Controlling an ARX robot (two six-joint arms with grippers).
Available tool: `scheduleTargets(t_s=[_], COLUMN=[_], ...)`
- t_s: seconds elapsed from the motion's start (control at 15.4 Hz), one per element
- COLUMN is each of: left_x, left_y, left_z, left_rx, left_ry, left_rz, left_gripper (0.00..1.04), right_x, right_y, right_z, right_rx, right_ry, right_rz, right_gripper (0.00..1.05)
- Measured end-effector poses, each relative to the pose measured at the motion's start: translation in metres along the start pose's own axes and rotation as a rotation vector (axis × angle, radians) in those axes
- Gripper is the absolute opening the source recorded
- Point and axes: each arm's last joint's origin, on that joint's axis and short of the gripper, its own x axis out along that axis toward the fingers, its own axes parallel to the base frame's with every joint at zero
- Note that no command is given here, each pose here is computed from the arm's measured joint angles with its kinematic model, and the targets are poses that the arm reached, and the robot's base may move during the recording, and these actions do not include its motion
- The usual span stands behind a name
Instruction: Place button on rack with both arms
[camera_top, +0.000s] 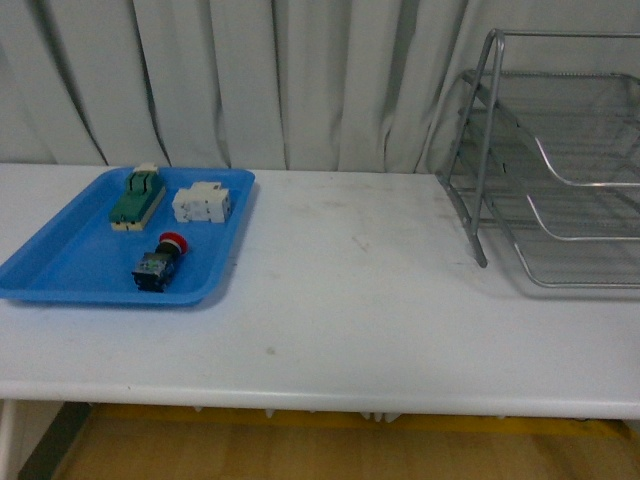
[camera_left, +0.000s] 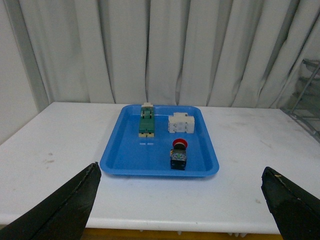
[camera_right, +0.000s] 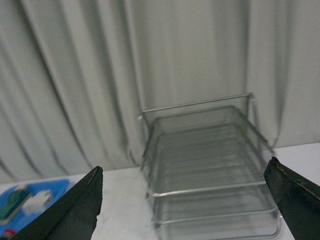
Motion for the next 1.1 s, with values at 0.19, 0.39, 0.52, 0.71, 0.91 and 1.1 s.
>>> scheduleTargets(t_s=[0.19, 0.39, 0.52, 0.71, 0.91, 1.1], left_x=[0.000, 0.000, 0.000, 0.000, 0.000, 0.000], left_y=[0.000, 0.000, 0.000, 0.000, 0.000, 0.000], left_z=[0.000, 0.000, 0.000, 0.000, 0.000, 0.000], left_rx=[0.000, 0.000, 0.000, 0.000, 0.000, 0.000], left_ry=[0.000, 0.000, 0.000, 0.000, 0.000, 0.000], left_rz=[0.000, 0.000, 0.000, 0.000, 0.000, 0.000], left_gripper=[0.98, 0.98, 0.98, 0.98, 0.98, 0.98], right_x=[0.023, 0.045, 0.056, 0.072, 0.084, 0.095], right_y=[-0.028, -0.058, -0.076, -0.101, -0.119, -0.135], right_z=[0.008, 0.011, 0.010, 0.002, -0.010, -0.033], right_rx=[0.057, 0.128, 0.203, 0.322, 0.431, 0.577], right_ry=[-0.029, -0.053, -0.043, -0.022, 0.009, 0.048], right_rz=[-0.075, -0.145, -0.178, -0.224, -0.255, -0.270], right_gripper=[0.98, 0.98, 0.98, 0.98, 0.98, 0.98])
